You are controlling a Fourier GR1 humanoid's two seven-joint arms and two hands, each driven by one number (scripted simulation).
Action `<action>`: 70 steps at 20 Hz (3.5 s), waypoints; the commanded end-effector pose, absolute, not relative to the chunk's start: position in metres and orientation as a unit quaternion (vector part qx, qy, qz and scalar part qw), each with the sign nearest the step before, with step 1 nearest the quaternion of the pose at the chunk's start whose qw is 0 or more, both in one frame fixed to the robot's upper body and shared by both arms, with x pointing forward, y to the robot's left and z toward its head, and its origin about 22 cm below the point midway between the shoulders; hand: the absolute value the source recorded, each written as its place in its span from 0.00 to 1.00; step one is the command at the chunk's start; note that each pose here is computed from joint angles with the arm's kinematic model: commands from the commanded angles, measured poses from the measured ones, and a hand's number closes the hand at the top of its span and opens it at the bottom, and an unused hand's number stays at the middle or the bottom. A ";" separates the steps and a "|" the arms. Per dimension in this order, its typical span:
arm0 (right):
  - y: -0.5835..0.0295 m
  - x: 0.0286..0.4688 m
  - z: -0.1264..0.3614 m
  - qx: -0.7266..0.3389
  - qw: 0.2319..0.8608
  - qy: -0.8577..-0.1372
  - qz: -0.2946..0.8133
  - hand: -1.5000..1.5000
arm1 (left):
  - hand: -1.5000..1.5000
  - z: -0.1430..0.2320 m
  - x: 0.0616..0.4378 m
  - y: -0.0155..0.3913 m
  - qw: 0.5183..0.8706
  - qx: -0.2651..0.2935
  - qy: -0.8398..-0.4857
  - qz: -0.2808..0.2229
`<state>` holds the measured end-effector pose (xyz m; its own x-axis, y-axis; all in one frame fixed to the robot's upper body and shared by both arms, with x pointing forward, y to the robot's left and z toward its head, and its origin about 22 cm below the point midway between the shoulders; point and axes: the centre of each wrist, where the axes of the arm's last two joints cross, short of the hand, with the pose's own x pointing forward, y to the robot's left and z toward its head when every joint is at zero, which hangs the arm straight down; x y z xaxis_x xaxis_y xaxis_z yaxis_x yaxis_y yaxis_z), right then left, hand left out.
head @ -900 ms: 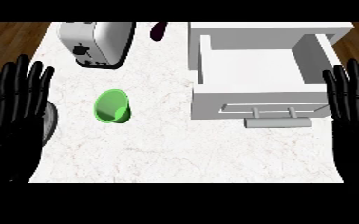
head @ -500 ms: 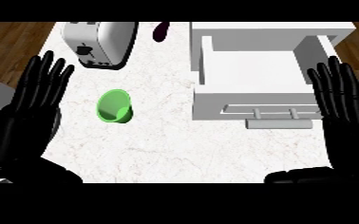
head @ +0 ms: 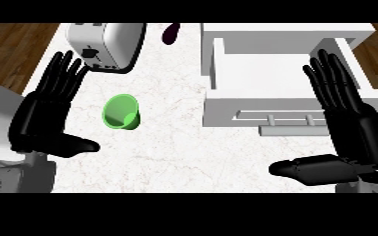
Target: Pick up the cup, place it into the drawer and close the drawer
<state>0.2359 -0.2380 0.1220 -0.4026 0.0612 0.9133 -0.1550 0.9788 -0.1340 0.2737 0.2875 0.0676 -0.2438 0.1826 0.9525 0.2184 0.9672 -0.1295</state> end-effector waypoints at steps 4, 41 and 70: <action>-0.237 0.256 0.111 0.036 0.538 -0.835 0.107 0.00 | 0.00 0.037 0.302 0.298 0.638 -0.101 -0.763 -0.010; -0.261 0.263 0.140 0.035 0.530 -0.839 0.119 0.00 | 0.00 -0.128 0.283 0.327 0.666 -0.043 -0.745 0.010; -0.260 0.275 0.152 0.028 0.535 -0.836 0.116 0.00 | 1.00 -0.149 0.271 0.282 0.560 0.080 -0.825 0.011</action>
